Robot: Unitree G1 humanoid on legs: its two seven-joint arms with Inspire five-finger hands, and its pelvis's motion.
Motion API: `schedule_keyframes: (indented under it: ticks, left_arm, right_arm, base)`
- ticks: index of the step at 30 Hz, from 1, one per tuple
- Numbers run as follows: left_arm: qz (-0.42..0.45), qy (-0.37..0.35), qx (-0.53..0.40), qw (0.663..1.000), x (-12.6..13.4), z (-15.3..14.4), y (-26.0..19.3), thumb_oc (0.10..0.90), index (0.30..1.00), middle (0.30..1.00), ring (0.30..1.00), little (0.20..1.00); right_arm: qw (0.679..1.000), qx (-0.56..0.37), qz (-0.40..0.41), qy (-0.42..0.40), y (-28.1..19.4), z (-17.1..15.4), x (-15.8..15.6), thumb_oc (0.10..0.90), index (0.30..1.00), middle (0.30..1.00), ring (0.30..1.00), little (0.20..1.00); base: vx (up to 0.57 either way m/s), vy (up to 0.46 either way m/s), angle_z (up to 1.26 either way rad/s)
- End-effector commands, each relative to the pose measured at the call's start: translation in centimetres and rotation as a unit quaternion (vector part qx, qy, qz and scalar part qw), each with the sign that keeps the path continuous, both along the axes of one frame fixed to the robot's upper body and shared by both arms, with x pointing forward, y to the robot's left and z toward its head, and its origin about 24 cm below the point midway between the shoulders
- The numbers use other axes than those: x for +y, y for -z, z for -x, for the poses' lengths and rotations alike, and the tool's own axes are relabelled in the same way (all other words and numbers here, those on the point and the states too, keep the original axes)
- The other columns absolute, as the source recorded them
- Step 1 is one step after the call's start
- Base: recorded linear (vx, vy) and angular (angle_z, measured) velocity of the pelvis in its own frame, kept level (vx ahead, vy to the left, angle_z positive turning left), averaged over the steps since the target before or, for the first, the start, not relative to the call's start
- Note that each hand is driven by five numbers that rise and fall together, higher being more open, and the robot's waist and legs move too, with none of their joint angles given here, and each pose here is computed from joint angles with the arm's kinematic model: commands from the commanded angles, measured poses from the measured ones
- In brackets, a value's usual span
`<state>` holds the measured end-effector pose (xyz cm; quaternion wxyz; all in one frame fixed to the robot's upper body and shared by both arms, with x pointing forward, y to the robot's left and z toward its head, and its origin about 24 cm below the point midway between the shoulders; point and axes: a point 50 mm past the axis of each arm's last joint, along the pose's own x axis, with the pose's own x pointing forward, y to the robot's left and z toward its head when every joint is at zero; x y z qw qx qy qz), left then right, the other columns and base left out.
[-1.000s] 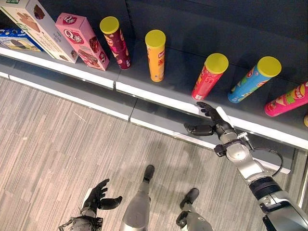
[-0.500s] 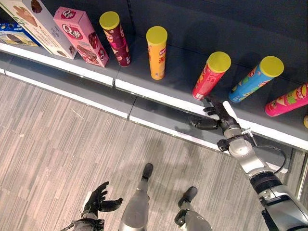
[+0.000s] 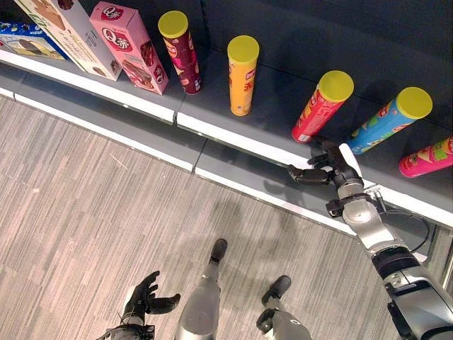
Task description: Put the goods on the table back onto the shelves and tidy them up.
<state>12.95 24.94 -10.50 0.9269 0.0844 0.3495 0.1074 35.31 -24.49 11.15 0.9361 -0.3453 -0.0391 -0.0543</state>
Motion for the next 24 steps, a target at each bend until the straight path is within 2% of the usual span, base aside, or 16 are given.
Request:
schedule_keyframes:
  ticks: [1,24]
  left_arm:
    - [-0.024,-0.006,0.003,1.000,1.37,1.14,-0.14,0.800,0.900,0.900,0.900,0.900]
    - [-0.029,-0.019,0.014,0.999,1.82,1.45,0.18,0.800,0.900,0.900,0.900,0.900]
  right_arm:
    - [0.995,-0.098,0.020,-0.006,-5.46,-0.97,-0.44,0.800,0.900,0.900,0.900,0.900]
    - [0.995,-0.092,0.037,-0.013,-5.78,-1.62,0.23,0.800,0.900,0.900,0.900,0.900]
  base:
    - [0.00,0.000,0.00]
    - [0.00,-0.001,0.03]
